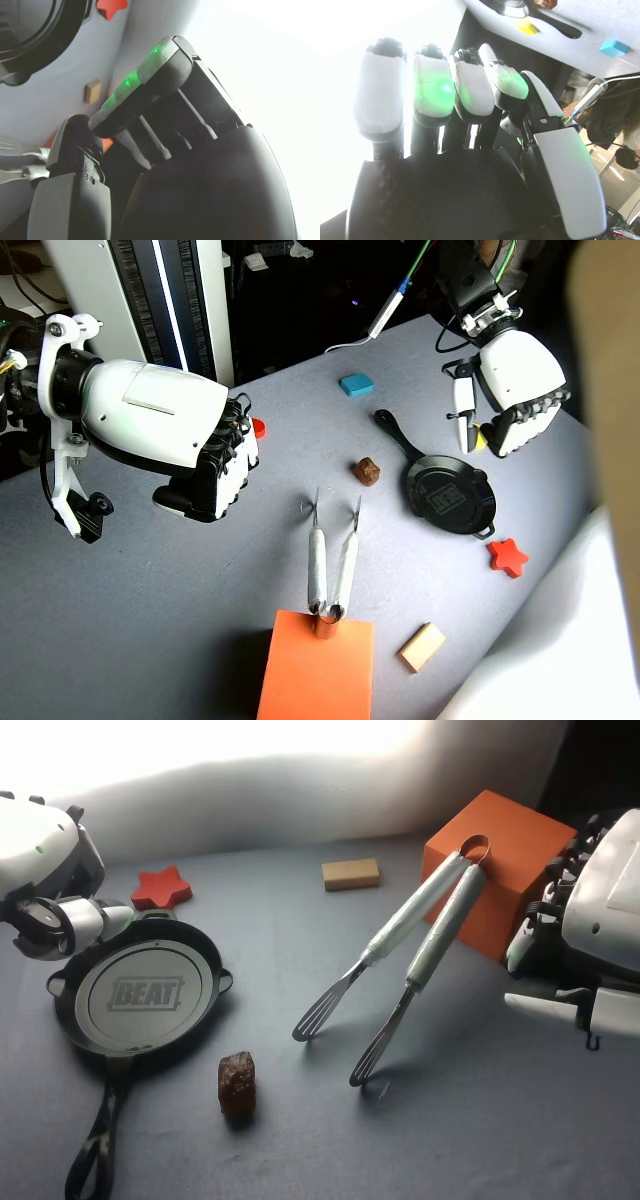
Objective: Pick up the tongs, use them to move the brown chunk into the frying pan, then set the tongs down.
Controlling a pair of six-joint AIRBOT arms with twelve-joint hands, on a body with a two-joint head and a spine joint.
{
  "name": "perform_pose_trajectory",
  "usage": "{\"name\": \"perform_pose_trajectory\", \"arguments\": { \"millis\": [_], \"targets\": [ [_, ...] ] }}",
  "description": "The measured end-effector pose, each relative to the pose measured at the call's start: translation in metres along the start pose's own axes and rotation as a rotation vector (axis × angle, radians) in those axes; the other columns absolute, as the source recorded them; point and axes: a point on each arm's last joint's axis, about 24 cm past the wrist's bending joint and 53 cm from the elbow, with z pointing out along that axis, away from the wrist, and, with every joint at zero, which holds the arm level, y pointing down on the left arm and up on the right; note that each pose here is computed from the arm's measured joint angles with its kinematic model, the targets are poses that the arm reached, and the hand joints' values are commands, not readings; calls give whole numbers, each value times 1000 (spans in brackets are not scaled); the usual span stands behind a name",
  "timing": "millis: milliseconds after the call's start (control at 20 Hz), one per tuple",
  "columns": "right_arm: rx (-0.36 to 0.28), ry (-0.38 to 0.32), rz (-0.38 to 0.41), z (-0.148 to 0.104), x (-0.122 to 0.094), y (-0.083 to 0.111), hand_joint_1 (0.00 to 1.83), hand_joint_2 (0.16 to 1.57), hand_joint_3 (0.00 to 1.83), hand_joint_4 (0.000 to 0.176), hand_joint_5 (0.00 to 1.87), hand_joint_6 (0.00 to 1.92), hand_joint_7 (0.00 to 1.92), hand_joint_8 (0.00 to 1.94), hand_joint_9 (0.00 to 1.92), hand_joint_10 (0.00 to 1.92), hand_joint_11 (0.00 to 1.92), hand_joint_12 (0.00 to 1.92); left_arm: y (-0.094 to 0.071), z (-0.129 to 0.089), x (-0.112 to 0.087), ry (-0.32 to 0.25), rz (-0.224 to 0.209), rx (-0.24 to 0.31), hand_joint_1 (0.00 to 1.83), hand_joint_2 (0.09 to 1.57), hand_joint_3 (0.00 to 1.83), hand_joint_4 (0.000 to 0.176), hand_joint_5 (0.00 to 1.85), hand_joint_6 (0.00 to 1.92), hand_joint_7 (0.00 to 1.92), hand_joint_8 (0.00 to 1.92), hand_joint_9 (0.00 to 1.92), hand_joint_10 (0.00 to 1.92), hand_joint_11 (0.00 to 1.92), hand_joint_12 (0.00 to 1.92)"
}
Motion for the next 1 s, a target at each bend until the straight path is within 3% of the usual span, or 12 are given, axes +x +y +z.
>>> {"name": "perform_pose_trajectory", "arguments": {
  "millis": [50, 250, 300, 350, 450, 500, 600, 700, 800, 850, 1000],
  "targets": [
    [3, 6, -5, 0, 1, -1, 207, 1038, 31, 0, 160, 23, 186, 2, 152, 51, 0, 642, 3, 0, 1, 2, -6, -15, 16, 1215, 14, 0, 147, 0, 213, 1, 176, 13, 0, 631],
    [5, 4, -18, 2, -2, 0, 199, 1037, 8, 0, 146, 4, 176, 4, 151, 22, 0, 559, 6, -1, -4, -21, 2, -33, 15, 1218, 4, 0, 123, 2, 202, 2, 191, 10, 0, 664],
    [5, -2, -42, 3, -4, 0, 224, 1024, 1, 0, 155, 8, 179, 5, 155, 23, 0, 558, 8, -2, -1, -12, -9, -43, 10, 1221, 4, 0, 108, 0, 187, 0, 180, 4, 0, 650],
    [0, 2, -127, 6, -3, 3, 229, 1021, 0, 0, 157, 8, 180, 5, 157, 22, 0, 558, 9, -4, 4, 5, -18, -59, 9, 1221, 4, 0, 104, 0, 183, 0, 178, 2, 0, 646],
    [0, 7, -161, 10, -4, 4, 229, 1021, 0, 0, 157, 8, 180, 5, 157, 22, 0, 558, 9, -5, 5, 8, -18, -61, 9, 1221, 4, 0, 104, 0, 183, 0, 178, 2, 0, 646],
    [0, 2, -172, 17, -9, 4, 348, 996, 0, 0, 149, 4, 161, 1, 142, 13, 0, 527, 8, -6, 7, 12, -19, -62, 1, 1219, 2, 0, 100, 0, 175, 3, 166, 5, 0, 569],
    [39, 15, -147, 35, -21, -10, 531, 978, 0, 0, 60, 1, 78, 1, 59, 3, 0, 259, 9, -10, 13, 29, -22, -67, 0, 1210, 0, 0, 74, 1, 140, 1, 134, 0, 0, 410],
    [81, 45, -153, 46, -25, -26, 658, 942, 0, 0, 17, 0, 52, 0, 52, 1, 0, 275, 15, -15, 16, 37, -24, -87, 0, 1212, 0, 0, 91, 6, 162, 6, 154, 6, 0, 449],
    [99, 61, -152, 53, -27, -32, 806, 890, 0, 0, 0, 0, 33, 0, 30, 0, 0, 175, 19, -19, 15, 34, -19, -99, 0, 1214, 1, 0, 90, 4, 152, 0, 142, 0, 0, 457],
    [98, 57, -152, 56, -31, -31, 912, 851, 0, 0, 0, 0, 14, 0, 2, 0, 0, 46, 18, -22, 17, 40, -13, -97, 0, 1219, 3, 0, 87, 2, 144, 1, 131, 0, 0, 454],
    [22, 14, -210, 58, -40, -12, 953, 841, 0, 0, 0, 0, 12, 0, 0, 0, 0, 28, 17, -30, 22, 61, -11, -98, 2, 1221, 4, 0, 88, 3, 140, 1, 127, 1, 0, 448]
  ]
}}
